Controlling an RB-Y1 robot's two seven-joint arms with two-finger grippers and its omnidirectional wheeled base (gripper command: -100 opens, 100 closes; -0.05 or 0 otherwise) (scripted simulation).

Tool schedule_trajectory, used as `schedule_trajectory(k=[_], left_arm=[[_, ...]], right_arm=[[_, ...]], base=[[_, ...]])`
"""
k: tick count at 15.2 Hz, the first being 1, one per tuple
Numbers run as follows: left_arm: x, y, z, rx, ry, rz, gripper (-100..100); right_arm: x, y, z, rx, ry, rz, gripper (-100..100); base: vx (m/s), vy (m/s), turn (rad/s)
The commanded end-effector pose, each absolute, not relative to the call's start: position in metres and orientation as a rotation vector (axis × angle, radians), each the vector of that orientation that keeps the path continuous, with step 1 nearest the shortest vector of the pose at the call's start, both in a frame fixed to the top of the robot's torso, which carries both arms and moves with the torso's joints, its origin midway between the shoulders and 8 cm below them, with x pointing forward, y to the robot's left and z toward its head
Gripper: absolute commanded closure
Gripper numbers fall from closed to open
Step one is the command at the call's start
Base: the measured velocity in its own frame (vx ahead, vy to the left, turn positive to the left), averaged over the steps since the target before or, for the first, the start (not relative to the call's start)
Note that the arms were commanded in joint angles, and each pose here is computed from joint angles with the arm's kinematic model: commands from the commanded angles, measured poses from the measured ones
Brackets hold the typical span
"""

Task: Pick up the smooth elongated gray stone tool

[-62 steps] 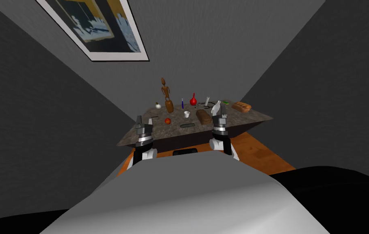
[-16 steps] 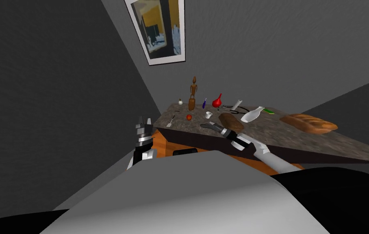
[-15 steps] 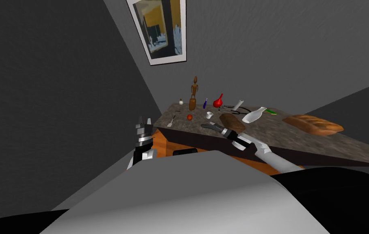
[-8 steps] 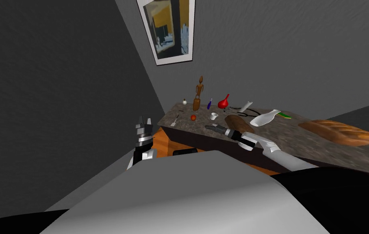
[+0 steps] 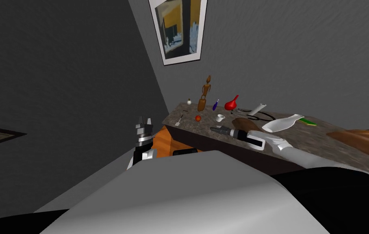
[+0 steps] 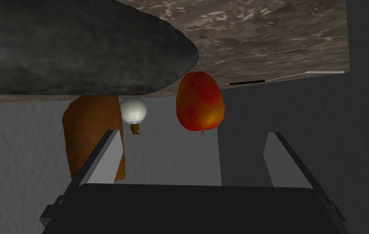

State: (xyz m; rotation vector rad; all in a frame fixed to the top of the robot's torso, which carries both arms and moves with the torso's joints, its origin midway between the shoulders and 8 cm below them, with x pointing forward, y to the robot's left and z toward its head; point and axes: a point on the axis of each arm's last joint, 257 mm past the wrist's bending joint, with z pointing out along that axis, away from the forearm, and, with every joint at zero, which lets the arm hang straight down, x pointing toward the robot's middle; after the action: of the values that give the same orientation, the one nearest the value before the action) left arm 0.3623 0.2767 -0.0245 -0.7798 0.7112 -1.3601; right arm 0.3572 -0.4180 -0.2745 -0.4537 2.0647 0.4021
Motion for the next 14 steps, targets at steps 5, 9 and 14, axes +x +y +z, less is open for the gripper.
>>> schedule_trajectory(k=[5, 9, 14], left_arm=[[0.362, 0.277, -0.025, -0.78, 0.711, -1.36, 0], [0.362, 0.277, -0.025, -0.78, 0.711, -1.36, 0], [0.362, 0.277, -0.025, -0.78, 0.711, -1.36, 0]], right_arm=[[0.332, -0.468, -0.292, -0.59, 2.2, 0.263, -100], [0.306, -0.51, -0.304, -0.693, 2.31, 0.159, -100], [0.258, -0.568, -0.316, -0.83, 2.473, 0.031, -100]], base=[[0.027, 0.057, 0.153], [0.027, 0.059, 0.2], [0.031, 0.068, 0.168]])
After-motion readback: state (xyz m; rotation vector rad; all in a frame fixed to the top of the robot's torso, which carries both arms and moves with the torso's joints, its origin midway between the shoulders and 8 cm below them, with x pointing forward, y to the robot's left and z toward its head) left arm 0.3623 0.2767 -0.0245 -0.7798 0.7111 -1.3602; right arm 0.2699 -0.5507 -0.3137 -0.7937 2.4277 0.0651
